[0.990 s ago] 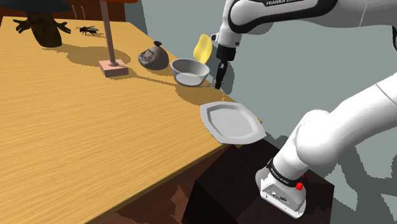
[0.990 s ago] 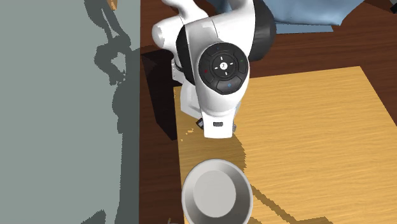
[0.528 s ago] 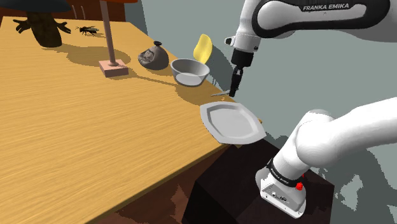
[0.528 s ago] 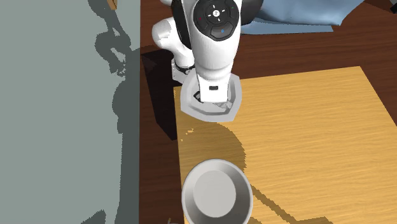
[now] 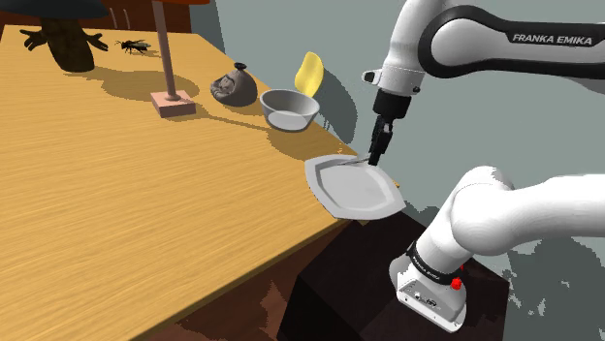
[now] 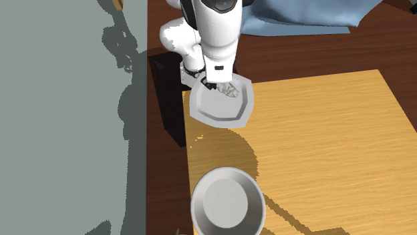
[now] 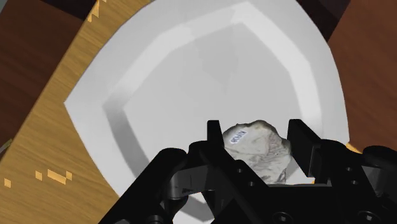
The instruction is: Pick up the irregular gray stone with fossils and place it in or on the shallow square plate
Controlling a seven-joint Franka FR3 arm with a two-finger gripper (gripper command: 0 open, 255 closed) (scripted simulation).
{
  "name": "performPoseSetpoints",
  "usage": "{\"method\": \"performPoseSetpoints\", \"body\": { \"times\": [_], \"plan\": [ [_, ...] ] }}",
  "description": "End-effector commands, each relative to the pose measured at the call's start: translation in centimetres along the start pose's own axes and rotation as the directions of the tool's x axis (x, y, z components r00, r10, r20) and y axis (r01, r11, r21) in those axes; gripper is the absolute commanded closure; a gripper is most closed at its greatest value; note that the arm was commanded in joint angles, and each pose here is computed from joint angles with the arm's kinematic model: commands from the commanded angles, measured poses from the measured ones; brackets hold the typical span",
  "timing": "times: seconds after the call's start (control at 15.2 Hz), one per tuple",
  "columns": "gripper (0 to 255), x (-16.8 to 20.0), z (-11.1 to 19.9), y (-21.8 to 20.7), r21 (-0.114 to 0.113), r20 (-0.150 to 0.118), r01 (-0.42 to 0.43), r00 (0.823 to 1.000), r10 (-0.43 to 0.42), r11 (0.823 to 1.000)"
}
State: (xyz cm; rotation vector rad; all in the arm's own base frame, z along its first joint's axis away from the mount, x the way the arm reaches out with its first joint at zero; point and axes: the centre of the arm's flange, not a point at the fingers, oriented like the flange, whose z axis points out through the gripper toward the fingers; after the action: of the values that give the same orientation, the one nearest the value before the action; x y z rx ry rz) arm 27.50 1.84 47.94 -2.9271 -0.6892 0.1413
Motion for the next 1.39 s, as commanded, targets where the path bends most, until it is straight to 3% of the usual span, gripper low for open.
{"method": "performPoseSetpoints", "body": {
  "times": [0.0,0.79,1.25,1.32],
  "plan": [
    [255,0.0,1.0,0.1,0.0,0.0,0.0,1.0,0.0,1.0],
    [255,0.4,7.2,1.0,0.0,0.0,0.0,1.0,0.0,1.0],
    [255,0.4,7.2,1.0,0.0,0.0,0.0,1.0,0.0,1.0],
    [0,0.4,7.2,1.0,0.0,0.0,0.0,1.0,0.0,1.0]
  ]
}}
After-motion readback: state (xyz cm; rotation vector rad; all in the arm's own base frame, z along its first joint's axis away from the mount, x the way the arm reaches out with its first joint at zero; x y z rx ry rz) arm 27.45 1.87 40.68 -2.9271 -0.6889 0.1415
